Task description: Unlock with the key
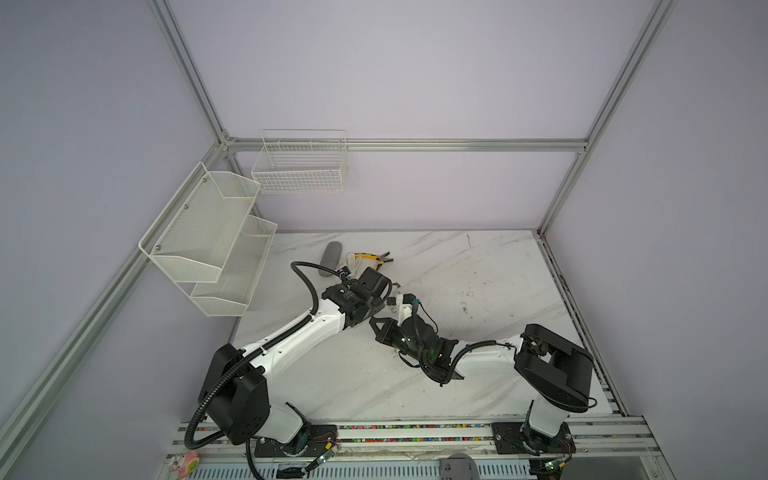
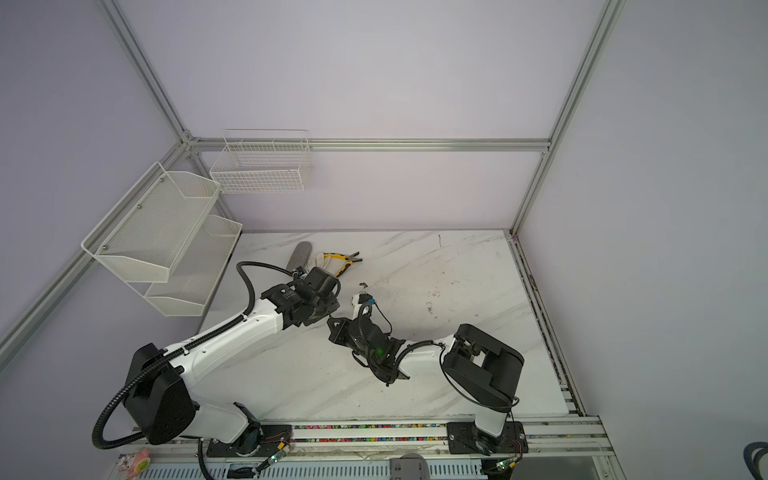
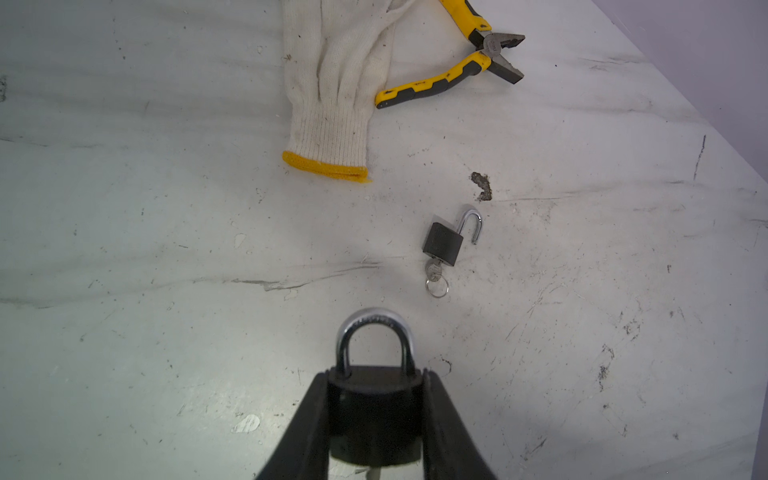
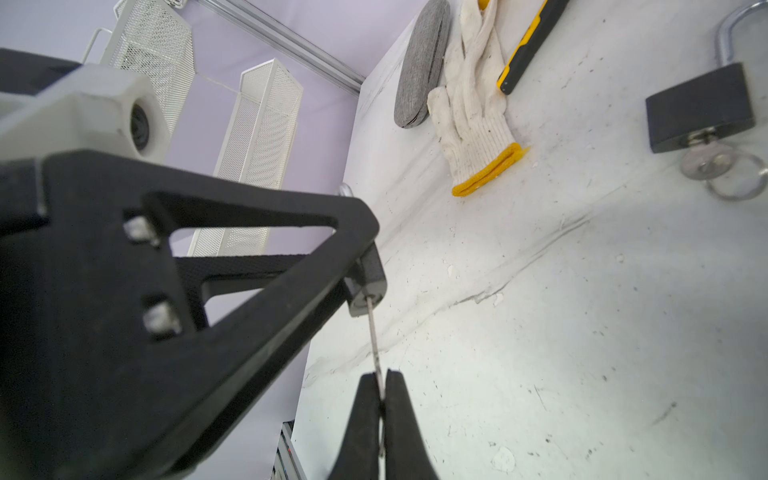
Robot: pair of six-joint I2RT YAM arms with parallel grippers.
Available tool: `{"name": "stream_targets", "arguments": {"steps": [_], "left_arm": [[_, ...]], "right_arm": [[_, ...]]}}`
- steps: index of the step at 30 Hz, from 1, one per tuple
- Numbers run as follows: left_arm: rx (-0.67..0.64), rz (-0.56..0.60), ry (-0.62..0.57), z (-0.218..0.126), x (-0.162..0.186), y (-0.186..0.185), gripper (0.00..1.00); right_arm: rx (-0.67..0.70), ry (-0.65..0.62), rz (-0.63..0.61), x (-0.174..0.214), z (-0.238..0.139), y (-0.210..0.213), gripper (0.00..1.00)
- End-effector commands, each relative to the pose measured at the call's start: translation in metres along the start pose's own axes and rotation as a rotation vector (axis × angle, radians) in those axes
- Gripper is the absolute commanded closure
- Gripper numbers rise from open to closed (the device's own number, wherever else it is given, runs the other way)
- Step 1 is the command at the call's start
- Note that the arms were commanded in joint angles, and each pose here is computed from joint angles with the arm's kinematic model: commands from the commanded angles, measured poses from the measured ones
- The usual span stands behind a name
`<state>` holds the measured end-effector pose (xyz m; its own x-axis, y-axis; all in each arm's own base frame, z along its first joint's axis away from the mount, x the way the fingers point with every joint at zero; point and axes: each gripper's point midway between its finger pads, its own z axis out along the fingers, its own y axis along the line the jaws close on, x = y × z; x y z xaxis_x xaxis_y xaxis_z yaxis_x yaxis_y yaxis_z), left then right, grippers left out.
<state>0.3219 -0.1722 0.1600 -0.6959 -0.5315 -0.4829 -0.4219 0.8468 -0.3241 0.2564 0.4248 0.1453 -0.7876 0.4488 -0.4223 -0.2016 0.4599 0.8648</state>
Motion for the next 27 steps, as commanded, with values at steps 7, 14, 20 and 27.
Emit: {"name": "stream_targets", "arguments": {"steps": [7,14,20,27], "left_arm": [[0.069,0.076,0.044,-0.005,0.019,-0.01,1.0],[-0.022,0.135,0.057,-0.001,0.027,0.015,1.0],[0.012,0.134,0.021,-0.013,0.017,0.012,1.0],[0.004,0.103,0.009,-0.014,0.009,0.015,1.0]], "right_arm": [[-0.032,-0.041,0.044,-0.031,-0.003,0.004,1.0],[-0.055,-0.065,-0.045,-0.048,-0.012,0.027,1.0],[-0.04,-0.067,-0.045,-0.049,-0.017,0.024,1.0],[-0.044,-0.043,-0.04,-0.046,-0.02,0.022,1.0]]}}
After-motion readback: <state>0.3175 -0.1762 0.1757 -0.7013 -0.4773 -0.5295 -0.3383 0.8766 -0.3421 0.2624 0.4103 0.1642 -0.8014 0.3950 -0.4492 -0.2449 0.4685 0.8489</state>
